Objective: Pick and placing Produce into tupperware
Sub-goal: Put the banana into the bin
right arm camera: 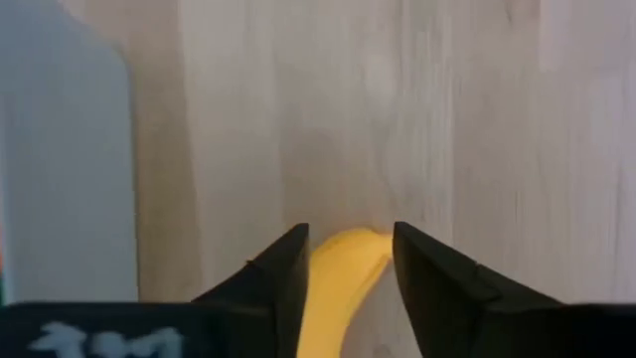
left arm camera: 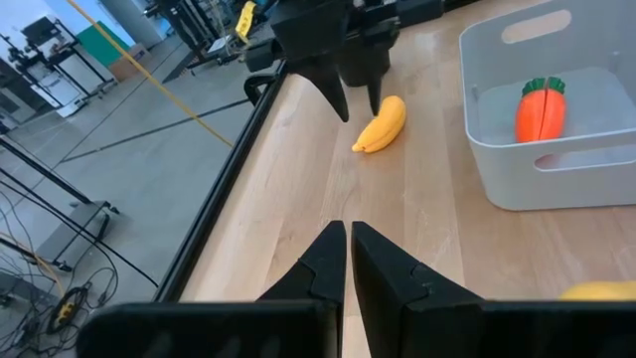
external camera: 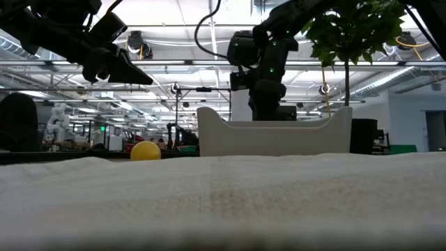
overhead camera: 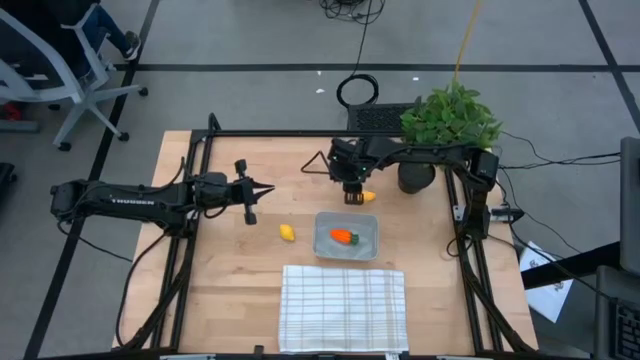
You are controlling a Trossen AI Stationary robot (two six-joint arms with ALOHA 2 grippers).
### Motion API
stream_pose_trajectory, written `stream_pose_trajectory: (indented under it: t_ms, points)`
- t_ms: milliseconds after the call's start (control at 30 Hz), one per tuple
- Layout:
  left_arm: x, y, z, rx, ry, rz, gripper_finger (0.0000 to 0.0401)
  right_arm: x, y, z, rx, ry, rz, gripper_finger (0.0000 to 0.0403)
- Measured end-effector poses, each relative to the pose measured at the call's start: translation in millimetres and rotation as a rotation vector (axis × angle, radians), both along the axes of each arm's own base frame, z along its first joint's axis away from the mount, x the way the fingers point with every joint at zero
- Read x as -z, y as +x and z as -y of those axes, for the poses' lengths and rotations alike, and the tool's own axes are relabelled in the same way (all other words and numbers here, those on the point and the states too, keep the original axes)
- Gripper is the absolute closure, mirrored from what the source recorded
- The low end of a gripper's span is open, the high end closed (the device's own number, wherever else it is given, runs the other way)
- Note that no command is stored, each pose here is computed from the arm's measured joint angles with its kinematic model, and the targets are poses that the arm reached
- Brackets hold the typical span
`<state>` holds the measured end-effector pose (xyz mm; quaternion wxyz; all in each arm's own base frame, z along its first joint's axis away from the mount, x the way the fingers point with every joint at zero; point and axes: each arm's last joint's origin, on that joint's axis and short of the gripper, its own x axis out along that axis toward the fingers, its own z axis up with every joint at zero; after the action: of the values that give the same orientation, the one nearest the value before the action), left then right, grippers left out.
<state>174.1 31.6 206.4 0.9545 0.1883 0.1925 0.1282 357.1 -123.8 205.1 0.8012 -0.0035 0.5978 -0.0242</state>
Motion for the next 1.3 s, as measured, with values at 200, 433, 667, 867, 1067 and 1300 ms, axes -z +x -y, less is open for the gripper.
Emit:
stream_pose_trajectory:
  t_ms: [200, 433, 667, 867, 1067, 1300]
  points:
    - [0.4, -0.1, 0.0, 0.0, -0.001, -0.005, 0.0375, 0.0, 5.1, -16.1, -0.212, -0.051, -0.007, 0.0234]
    - [2.0, -0.7, 0.1, 0.0, -0.003, -0.022, 0.0375, 0.4, 7.1, -27.6, -0.308, -0.132, -0.05, 0.0234]
    - [4.4, -1.6, 0.3, 0.001, -0.007, -0.048, 0.0375, 1.7, 0.5, -25.2, -0.263, -0.152, -0.128, 0.0234]
    - [4.4, -1.6, 0.3, 0.001, -0.006, -0.049, 0.0375, 2.0, -0.9, -24.9, -0.209, -0.134, -0.136, 0.0234]
    - [4.4, -1.6, 0.3, 0.001, -0.006, -0.049, 0.0375, 10.8, -6.0, -25.4, -0.168, -0.113, -0.158, 0.0233]
    - [4.4, -1.6, 0.4, 0.002, -0.006, -0.049, 0.0375, 30.1, -11.6, -24.8, -0.134, -0.111, -0.155, 0.0233]
